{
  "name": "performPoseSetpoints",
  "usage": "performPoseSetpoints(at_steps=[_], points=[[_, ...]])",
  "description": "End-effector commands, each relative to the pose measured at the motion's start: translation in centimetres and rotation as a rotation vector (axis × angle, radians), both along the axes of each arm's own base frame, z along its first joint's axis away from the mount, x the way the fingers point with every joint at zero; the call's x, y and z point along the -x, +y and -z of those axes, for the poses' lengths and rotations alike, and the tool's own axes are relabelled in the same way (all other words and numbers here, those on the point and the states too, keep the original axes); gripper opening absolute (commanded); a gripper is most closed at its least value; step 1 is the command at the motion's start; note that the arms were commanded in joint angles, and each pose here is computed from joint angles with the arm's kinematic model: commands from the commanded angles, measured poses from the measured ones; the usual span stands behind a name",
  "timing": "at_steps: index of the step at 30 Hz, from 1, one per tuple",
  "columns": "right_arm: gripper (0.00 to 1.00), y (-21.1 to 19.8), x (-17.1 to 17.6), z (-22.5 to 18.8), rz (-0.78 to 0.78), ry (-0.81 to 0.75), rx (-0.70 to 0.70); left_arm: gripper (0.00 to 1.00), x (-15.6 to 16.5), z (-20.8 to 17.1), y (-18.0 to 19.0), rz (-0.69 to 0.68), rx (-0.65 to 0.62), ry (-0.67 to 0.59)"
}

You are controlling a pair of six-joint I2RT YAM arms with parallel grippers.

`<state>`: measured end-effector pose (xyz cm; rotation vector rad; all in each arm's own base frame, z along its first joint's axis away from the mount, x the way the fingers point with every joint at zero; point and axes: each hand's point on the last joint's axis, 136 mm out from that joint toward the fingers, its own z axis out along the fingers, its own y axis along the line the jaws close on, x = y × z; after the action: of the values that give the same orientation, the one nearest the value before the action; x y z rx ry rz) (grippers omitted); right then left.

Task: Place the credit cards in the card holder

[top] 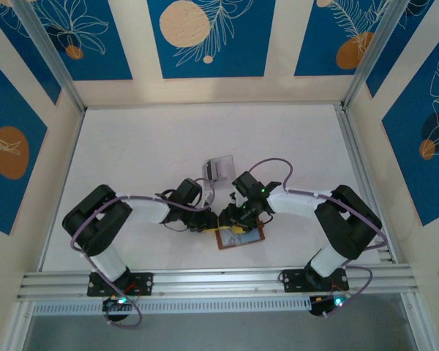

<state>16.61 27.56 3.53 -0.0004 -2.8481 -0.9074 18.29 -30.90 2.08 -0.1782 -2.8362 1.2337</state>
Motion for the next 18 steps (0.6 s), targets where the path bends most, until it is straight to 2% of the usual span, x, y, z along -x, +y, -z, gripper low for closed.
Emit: performPoseSetpoints(at_steps=[1, 8, 13, 18], points=[[0.54, 1.2, 3.6, -0.1, -0.063, 0.066, -0.045, 0.21, 0.4, 1.8, 0.7, -0.058, -0.053, 0.049], [0.59, -0.3, 5.7, 1.1, -0.066, 0.079, -0.004, 0.21, 0.1, 2.7, 0.8, -0.09, -0.055, 0.073], [0.61, -0.5, 6.2, 0.1, -0.082, 0.06, -0.023, 0.21, -0.3, 2.7, 0.9, -0.107, -0.055, 0.073], [0.64, -2.2, 6.7, -0.2, -0.07, 0.051, 0.038, 0.21, -0.3, 2.9, 1.2, -0.115, -0.065, 0.078]])
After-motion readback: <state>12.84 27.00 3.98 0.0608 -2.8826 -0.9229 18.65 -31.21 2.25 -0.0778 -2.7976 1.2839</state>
